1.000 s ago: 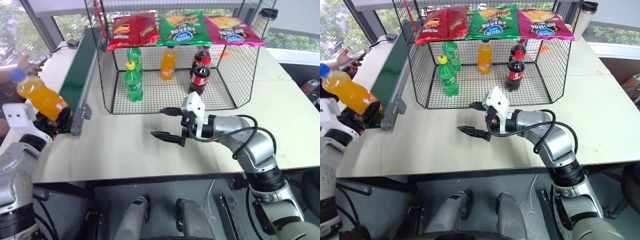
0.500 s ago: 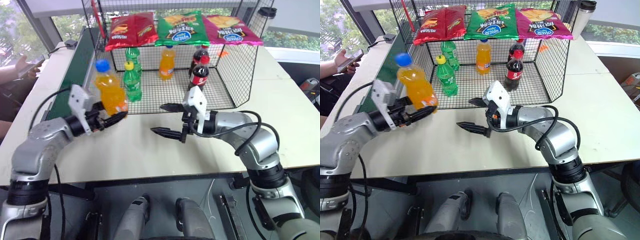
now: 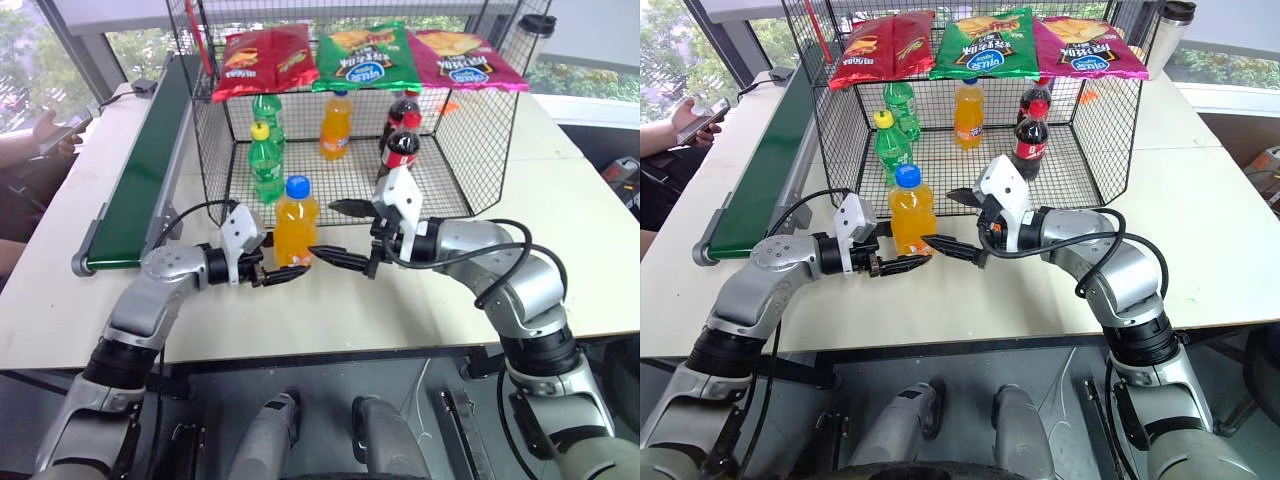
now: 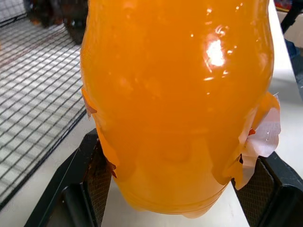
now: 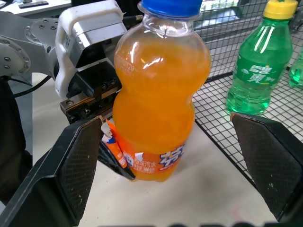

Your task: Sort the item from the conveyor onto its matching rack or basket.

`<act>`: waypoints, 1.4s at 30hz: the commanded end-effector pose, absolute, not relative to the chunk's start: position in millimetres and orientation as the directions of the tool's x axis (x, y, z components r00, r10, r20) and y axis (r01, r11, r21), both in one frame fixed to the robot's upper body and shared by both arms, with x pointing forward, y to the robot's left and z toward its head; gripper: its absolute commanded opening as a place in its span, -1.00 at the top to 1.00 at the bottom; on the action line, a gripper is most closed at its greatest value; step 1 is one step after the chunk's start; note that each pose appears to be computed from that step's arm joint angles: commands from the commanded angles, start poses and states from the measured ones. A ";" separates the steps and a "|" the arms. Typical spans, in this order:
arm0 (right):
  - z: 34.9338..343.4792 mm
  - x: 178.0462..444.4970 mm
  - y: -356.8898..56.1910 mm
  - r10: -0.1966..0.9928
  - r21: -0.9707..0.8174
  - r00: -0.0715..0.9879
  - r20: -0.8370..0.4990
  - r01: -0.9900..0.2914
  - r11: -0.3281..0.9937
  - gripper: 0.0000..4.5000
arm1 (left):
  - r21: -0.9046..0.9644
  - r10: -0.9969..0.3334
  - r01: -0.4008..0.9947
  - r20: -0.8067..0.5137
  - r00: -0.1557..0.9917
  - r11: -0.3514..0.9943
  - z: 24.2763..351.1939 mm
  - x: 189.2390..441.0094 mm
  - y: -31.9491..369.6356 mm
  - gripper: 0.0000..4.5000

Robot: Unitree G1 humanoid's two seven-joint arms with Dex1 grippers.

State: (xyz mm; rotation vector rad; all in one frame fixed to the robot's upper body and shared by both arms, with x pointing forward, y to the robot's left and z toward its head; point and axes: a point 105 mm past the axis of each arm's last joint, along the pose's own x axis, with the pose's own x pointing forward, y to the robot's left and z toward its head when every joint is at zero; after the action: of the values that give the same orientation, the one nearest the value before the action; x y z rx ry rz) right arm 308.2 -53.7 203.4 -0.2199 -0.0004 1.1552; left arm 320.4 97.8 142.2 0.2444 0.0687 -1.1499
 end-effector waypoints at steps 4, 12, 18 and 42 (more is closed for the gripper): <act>221.0 305.9 -52.7 0.908 -0.224 0.412 -0.071 -0.894 0.388 -1.00 | 0.228 -0.925 0.920 -0.140 0.354 0.318 155.6 317.0 81.8 -0.30; 223.0 308.5 -49.6 0.907 -0.224 0.417 -0.061 -0.891 0.394 -1.00 | 0.218 -0.933 0.927 -0.127 0.336 0.304 154.8 314.4 72.1 -0.30; 224.2 310.5 -46.1 0.911 -0.225 0.410 -0.053 -0.893 0.389 -1.00 | 0.217 -0.933 0.925 -0.115 0.341 0.311 155.9 315.9 69.2 -0.30; 225.0 315.4 -44.3 0.906 -0.235 0.421 -0.043 -0.886 0.400 -0.14 | 0.209 -0.903 0.894 -0.093 0.420 0.395 163.2 331.0 71.0 -0.95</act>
State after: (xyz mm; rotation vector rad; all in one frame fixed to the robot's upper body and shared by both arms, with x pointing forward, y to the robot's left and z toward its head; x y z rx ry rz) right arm 319.7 -46.8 207.4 -0.2239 -0.0144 1.1271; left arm 329.0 66.8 151.6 0.2235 0.0120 -1.1659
